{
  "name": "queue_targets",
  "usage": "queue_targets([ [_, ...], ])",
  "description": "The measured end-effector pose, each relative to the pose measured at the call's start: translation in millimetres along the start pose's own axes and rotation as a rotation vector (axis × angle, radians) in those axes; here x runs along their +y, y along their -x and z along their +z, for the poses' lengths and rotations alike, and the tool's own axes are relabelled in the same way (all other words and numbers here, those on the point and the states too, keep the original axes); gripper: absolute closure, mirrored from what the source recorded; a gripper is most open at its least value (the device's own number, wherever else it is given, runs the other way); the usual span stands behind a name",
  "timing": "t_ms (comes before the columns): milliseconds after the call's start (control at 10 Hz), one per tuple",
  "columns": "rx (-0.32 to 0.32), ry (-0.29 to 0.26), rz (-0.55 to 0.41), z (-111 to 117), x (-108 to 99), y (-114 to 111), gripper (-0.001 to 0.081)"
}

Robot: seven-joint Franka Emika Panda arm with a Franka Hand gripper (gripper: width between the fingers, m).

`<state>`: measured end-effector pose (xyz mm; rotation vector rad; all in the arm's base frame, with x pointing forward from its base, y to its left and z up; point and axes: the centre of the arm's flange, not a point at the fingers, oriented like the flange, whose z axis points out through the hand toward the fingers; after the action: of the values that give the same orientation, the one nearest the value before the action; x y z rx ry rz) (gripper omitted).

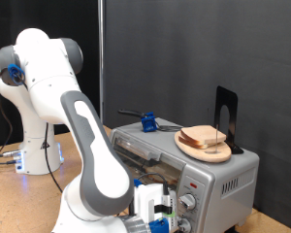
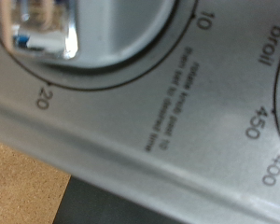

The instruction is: Make a piece of toast with the oven

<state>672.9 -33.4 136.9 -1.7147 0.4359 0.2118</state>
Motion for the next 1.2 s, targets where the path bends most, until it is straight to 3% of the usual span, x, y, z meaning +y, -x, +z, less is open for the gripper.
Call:
queue_targets([
  [600,0.068,0.001,-0.241,-0.7,2.2,4.5,0.0692],
  [1200,0.075,0.004,-0.254,-1.6,2.5,3.9,0.0691],
])
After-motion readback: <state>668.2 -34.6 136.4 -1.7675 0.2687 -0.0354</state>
